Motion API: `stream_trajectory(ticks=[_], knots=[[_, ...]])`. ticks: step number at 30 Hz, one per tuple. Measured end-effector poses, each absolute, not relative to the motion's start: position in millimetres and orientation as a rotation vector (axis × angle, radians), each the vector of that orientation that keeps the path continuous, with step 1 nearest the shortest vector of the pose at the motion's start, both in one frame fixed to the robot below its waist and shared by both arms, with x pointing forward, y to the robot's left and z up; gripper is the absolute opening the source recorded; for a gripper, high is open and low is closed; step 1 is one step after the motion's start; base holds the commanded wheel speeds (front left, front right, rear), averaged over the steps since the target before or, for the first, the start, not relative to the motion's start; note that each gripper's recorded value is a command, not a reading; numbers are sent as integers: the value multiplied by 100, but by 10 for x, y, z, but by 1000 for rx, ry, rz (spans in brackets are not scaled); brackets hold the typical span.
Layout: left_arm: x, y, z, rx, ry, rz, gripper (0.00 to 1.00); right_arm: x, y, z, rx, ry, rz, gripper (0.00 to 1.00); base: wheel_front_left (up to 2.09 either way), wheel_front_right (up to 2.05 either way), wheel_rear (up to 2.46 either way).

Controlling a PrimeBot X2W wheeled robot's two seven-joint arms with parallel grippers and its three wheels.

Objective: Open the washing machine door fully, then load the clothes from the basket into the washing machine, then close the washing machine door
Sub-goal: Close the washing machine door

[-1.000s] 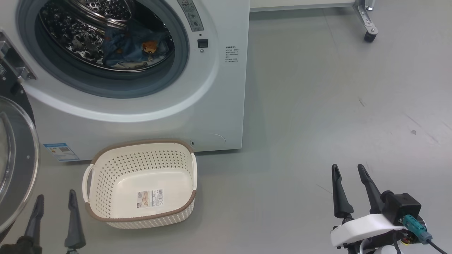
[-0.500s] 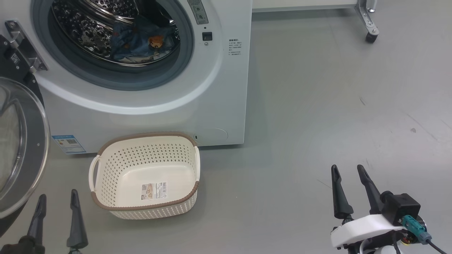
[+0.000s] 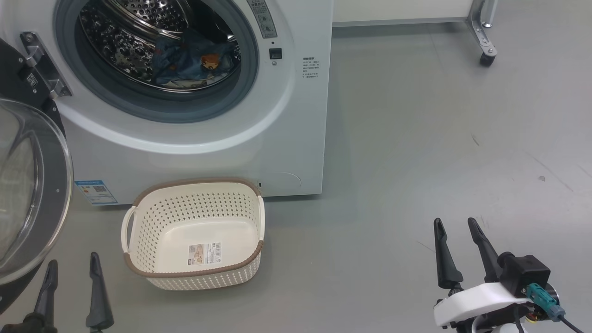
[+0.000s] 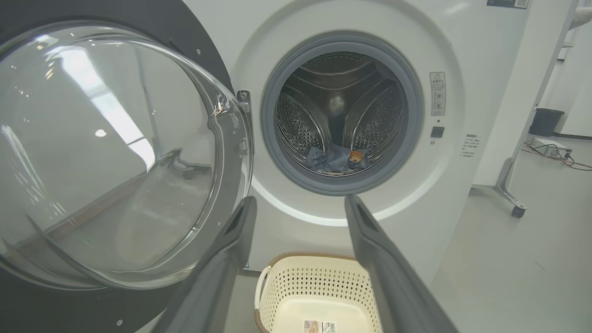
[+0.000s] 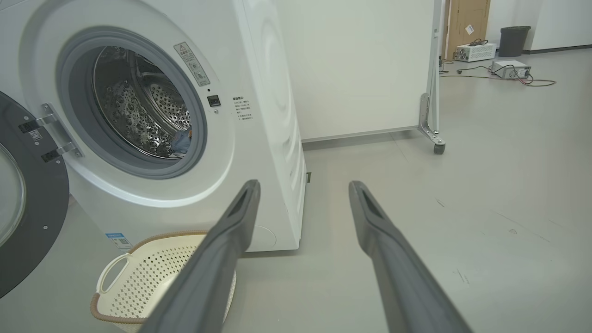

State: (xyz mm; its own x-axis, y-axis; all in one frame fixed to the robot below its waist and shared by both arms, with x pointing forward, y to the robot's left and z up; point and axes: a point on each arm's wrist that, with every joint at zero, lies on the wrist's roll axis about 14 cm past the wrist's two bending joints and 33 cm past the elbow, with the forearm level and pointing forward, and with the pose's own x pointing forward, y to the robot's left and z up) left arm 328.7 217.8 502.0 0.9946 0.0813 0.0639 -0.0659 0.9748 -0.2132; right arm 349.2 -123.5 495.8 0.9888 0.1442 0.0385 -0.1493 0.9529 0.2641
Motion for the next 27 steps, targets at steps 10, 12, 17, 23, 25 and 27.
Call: stream_trajectory(ticks=[10, 12, 17, 23, 25, 27], knots=[[3233, 2250, 4991, -212, -65, 101, 100, 3500, -1210, 4946, 268, -14, 158, 100, 0, 0, 0], [3223, 2238, 4992, -215, -66, 95, 100, 3511, -1222, 4957, 267, -18, 155, 100, 0, 0, 0], [3153, 2301, 4977, -211, -64, 121, 100, 3558, -1149, 4976, 264, -22, 178, 100, 0, 0, 0], [3052, 2438, 4942, -198, -55, 171, 100, 3618, -987, 4991, 250, -23, 232, 100, 0, 0, 0], [3012, 2484, 4929, -198, -51, 190, 100, 3639, -930, 4995, 247, -23, 250, 100, 0, 0, 0], [2970, 2534, 4919, -198, -50, 210, 100, 3660, -869, 4989, 247, -19, 268, 100, 0, 0, 0]])
